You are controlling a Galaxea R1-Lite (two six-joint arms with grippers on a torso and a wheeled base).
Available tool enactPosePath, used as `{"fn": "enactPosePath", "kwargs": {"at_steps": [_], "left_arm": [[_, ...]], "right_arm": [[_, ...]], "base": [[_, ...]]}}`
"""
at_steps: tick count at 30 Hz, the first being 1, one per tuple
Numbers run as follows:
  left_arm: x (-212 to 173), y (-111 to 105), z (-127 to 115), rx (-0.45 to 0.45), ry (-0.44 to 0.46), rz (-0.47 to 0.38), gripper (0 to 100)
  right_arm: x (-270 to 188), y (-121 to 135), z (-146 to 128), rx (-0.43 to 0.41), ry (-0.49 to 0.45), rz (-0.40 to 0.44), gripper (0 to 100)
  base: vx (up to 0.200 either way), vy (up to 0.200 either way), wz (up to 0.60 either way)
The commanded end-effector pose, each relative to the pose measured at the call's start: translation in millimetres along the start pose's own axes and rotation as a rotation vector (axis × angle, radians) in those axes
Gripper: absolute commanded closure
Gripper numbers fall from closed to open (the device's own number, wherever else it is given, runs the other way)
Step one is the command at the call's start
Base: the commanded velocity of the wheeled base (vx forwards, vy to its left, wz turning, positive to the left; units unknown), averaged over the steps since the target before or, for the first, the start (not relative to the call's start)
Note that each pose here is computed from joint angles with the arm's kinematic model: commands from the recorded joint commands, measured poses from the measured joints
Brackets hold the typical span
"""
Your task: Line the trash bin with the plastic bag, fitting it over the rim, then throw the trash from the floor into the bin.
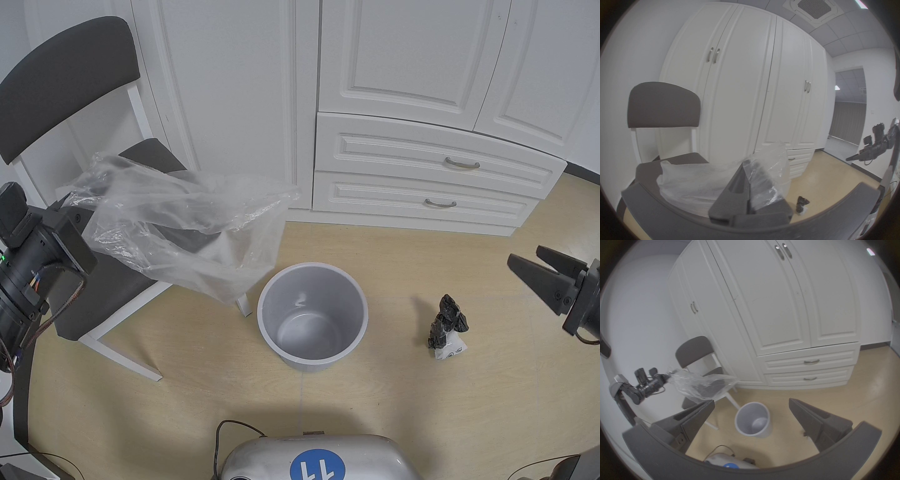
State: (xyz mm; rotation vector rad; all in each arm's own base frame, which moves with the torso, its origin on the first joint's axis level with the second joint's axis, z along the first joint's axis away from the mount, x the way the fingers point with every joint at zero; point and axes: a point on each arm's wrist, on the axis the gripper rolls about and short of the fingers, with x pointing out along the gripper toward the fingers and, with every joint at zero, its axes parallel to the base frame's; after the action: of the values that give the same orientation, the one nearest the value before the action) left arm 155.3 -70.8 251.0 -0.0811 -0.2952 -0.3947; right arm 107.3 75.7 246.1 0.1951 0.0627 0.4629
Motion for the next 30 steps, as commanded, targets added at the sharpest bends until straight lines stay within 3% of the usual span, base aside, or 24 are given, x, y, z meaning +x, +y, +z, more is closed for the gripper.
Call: {"fn": "enactPosePath", "kwargs": {"at_steps": [1, 7, 13, 22, 30], "left_arm": [[0, -28, 9, -0.048, -0.029, -0.15, 100], [3, -37, 12, -0.072, -0.038, -0.21, 100], [-12, -56, 22, -0.115, -0.067, -0.328, 100], [-9, -59, 18, -0.114, -0.053, -0.342, 100], [-12, -61, 21, -0.125, -0.07, -0.359, 100]], "right_arm": [[12, 22, -9, 0.048, 0.074, 0.104, 0], [10, 23, -21, 0.03, 0.124, 0.112, 0], [18, 25, -38, 0.008, 0.196, 0.116, 0], [34, 26, -64, -0.023, 0.316, 0.083, 0], [38, 27, -68, -0.022, 0.335, 0.076, 0]], "base": [[0.0, 0.0, 0.0], [0.0, 0.0, 0.0], [0.0, 0.0, 0.0], [0.0, 0.0, 0.0], [0.0, 0.0, 0.0]]}}
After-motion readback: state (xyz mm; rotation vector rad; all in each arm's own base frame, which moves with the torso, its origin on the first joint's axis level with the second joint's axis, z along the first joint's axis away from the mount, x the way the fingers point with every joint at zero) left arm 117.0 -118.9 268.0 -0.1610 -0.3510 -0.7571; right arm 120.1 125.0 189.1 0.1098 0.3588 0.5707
